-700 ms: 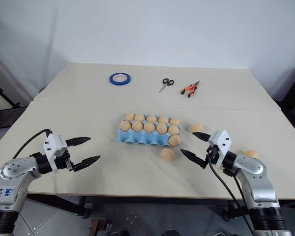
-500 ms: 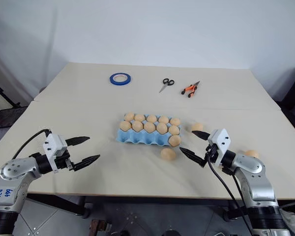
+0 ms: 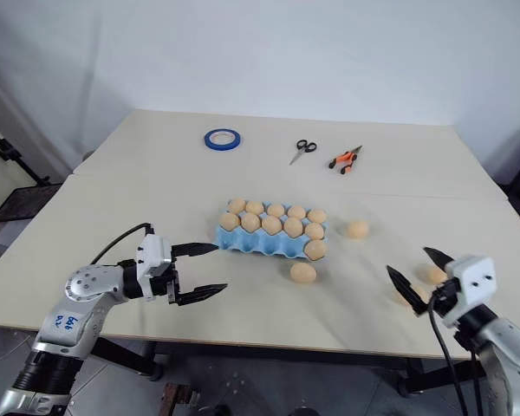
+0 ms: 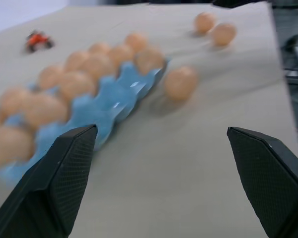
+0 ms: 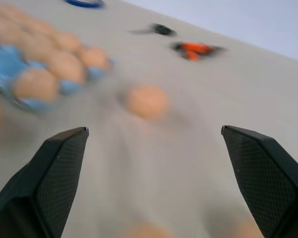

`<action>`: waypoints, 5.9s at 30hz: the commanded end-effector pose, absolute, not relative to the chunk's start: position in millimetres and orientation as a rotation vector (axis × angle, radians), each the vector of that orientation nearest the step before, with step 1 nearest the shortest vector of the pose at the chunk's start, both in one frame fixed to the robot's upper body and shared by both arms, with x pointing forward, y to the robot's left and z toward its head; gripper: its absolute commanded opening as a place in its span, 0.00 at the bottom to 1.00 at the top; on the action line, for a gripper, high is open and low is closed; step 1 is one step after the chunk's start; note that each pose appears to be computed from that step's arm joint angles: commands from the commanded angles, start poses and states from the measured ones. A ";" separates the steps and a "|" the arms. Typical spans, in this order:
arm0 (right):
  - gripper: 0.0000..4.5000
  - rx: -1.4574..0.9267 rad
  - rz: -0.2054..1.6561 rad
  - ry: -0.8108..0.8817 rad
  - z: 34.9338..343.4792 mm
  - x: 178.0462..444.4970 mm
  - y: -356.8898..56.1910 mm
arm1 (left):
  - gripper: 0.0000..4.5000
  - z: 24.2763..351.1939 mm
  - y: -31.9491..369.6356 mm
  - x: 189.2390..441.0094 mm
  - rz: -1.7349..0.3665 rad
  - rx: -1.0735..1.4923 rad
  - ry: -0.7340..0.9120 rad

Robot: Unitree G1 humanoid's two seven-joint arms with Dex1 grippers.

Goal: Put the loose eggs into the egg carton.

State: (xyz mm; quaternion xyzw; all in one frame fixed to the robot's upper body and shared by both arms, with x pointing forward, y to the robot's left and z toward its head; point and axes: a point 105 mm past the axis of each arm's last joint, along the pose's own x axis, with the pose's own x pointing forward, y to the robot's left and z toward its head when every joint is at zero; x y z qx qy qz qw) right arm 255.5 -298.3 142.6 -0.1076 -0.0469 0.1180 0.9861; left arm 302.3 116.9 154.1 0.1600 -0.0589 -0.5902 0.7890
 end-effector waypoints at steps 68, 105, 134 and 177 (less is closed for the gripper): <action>1.00 -0.153 0.845 -0.189 180.8 357.7 -109.3 | 1.00 138.5 154.2 314.2 -0.999 0.279 -0.166; 1.00 -0.168 -0.048 -0.110 114.5 284.1 -329.4 | 1.00 140.6 58.6 315.9 -1.412 0.263 -0.232; 0.48 -0.220 0.752 -0.237 184.3 365.0 -122.2 | 1.00 132.9 152.1 320.3 -0.948 0.242 -0.212; 0.99 -0.221 0.231 -0.197 140.5 294.4 -267.5 | 1.00 134.9 109.7 314.6 -1.123 0.229 -0.174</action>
